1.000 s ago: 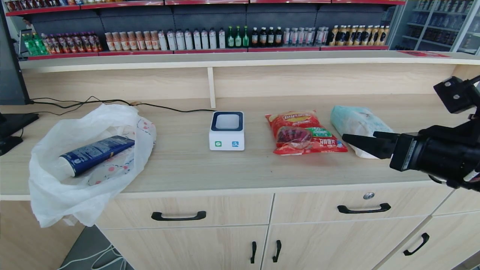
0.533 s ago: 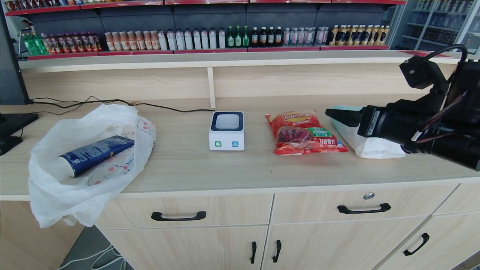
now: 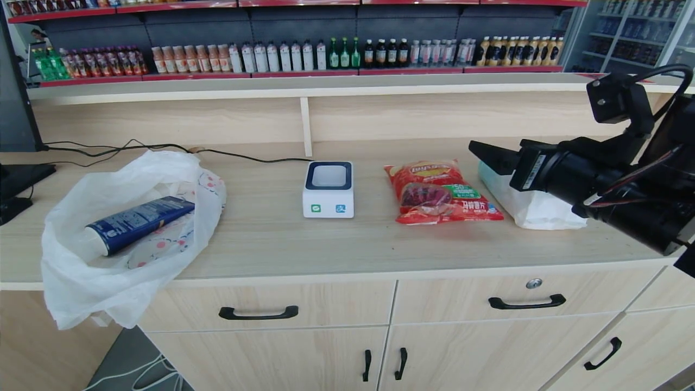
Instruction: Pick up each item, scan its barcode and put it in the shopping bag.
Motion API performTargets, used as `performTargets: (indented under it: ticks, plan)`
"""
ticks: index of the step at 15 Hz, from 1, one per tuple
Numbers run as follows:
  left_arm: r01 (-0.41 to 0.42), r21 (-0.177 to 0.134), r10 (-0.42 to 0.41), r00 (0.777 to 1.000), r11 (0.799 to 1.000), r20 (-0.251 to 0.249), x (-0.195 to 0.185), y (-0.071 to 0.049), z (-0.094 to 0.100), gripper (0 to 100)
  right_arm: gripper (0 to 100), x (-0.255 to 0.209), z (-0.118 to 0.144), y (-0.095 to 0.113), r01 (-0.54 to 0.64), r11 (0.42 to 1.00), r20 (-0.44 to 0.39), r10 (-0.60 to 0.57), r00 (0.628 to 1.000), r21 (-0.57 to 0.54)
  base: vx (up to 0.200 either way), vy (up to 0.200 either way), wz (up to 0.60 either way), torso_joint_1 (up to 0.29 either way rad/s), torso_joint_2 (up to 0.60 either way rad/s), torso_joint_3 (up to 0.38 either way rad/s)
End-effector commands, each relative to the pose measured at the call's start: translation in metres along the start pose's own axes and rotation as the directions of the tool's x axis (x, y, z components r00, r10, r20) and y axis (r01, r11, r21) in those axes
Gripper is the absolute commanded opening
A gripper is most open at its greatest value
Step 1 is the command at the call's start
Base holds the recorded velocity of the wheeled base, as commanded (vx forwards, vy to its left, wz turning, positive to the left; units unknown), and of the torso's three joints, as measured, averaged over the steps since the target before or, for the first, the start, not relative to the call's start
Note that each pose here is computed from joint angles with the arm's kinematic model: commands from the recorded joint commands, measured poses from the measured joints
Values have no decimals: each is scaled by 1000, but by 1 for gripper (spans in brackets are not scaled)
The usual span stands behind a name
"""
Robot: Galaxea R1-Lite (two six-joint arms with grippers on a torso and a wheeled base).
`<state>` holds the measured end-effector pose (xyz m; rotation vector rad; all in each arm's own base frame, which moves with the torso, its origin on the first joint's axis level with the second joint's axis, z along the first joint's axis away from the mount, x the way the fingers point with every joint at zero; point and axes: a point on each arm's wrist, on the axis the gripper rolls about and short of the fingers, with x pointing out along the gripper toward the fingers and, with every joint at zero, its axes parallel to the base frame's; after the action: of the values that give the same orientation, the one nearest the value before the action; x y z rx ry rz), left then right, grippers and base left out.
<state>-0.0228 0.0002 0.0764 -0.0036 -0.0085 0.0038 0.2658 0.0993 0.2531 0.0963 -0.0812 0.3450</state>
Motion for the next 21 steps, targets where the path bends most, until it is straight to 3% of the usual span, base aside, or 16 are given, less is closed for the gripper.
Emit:
performTargets:
  ticks: [1,6,10,16,21]
  plan:
    - [-1,1,1,1000,1000,1,0,0,0,0,100,0,1,1,-3,1000,14,3,1000,1,0,0,0,0,0,0]
    - [-1,1,1,1000,1000,1,0,0,0,0,100,6,-6,0,-1,1000,7,1,1000,4,0,0,0,0,0,0]
    - [-1,1,1,1000,1000,1,0,0,0,0,100,6,-7,0,-1,1000,5,1,1000,5,-200,0,0,7,2,2]
    - [-1,1,1,1000,1000,-1,0,0,0,0,100,6,-16,-9,26,1000,-6,-26,1000,6,0,0,0,0,0,0]
    - [-1,-1,1,1000,1000,1,0,0,0,0,100,5,-23,-9,26,1000,-22,-26,999,15,0,200,0,4,3,-1]
